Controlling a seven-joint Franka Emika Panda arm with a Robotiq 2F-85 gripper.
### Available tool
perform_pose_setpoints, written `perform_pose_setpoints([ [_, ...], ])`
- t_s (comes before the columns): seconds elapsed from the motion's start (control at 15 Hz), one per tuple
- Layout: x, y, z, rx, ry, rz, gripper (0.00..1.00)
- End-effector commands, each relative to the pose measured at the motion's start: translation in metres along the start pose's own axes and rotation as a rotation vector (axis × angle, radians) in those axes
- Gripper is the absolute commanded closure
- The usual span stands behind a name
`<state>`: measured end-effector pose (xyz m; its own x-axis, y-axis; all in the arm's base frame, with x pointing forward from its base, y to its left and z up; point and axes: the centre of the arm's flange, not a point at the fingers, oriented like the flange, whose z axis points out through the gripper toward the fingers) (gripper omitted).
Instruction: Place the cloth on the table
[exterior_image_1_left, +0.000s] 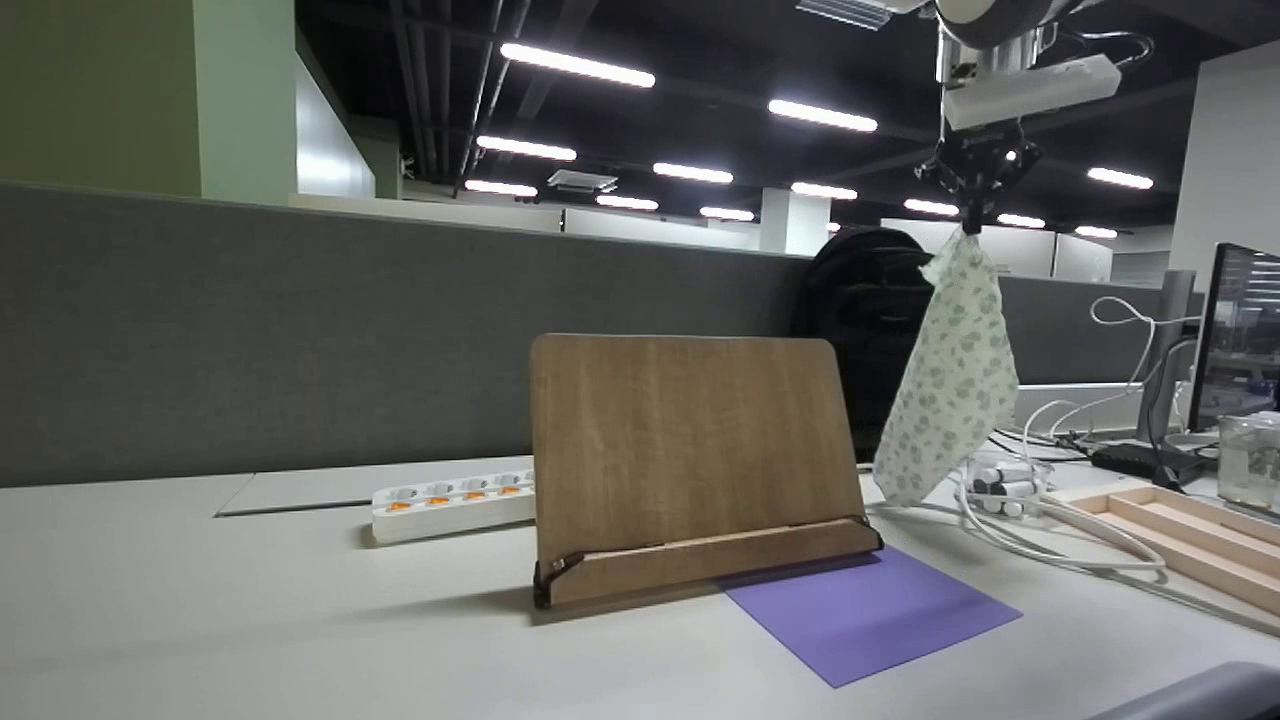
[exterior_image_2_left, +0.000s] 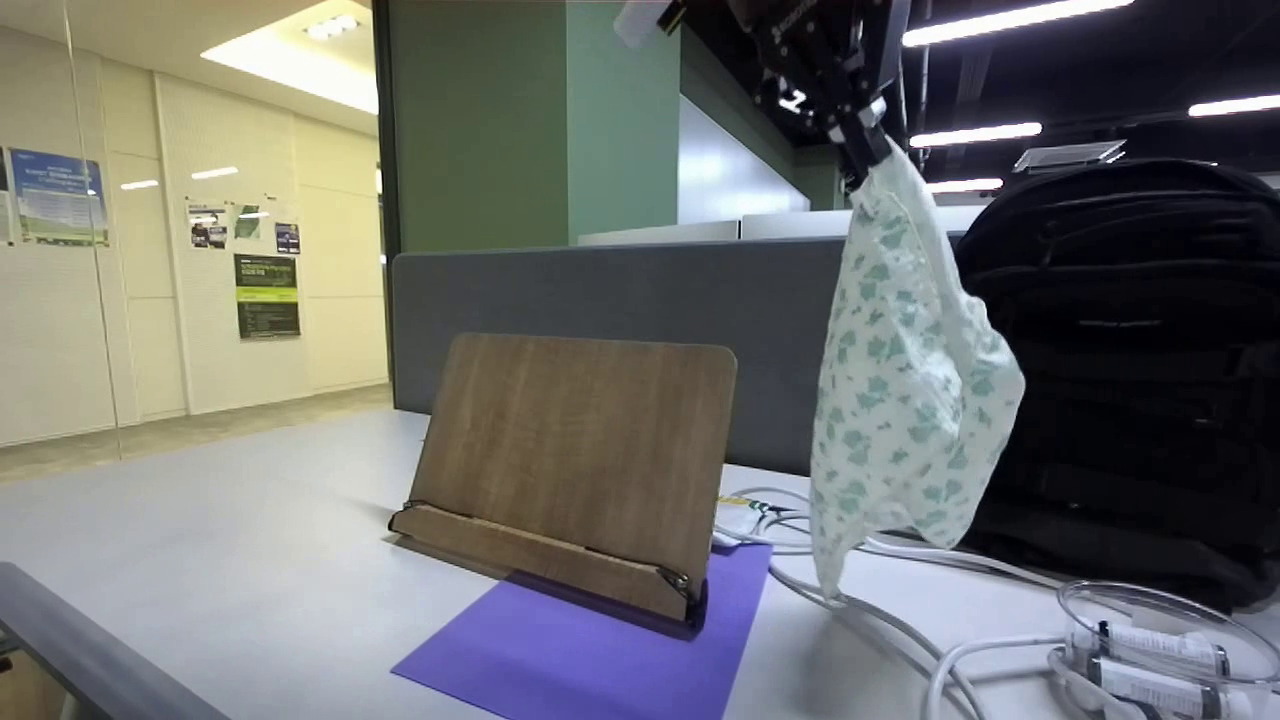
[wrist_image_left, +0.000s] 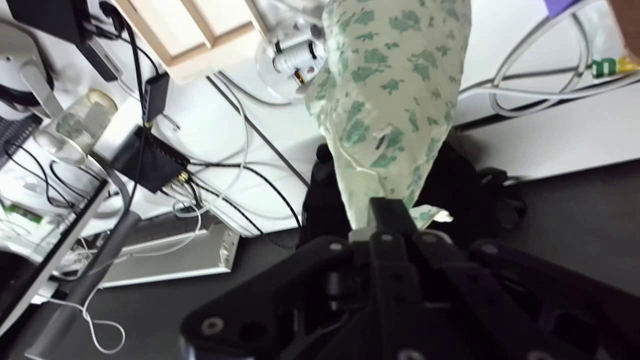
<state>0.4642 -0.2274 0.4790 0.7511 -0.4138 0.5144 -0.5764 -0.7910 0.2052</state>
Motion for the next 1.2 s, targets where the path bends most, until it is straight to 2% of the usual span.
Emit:
perform_pose_setpoints([
  [0.0, -0.035, -0.017, 0.031, -0.038, -0.1, 0.055, 1.0],
  [0.33, -0.06, -0.042, 0.059, -0.028, -0.198, 0.035, 1.0],
  [0.4, -0.063, -0.046, 0.062, -0.032, -0.216, 0.028, 0.74],
  [0.53, -0.067, -0.053, 0.066, -0.037, -0.241, 0.011, 0.68],
  [0.87, -0.073, -0.058, 0.065, -0.075, -0.287, 0.012, 0.34],
  [1.13, -0.073, -0.047, 0.064, -0.099, -0.317, 0.048, 0.06],
])
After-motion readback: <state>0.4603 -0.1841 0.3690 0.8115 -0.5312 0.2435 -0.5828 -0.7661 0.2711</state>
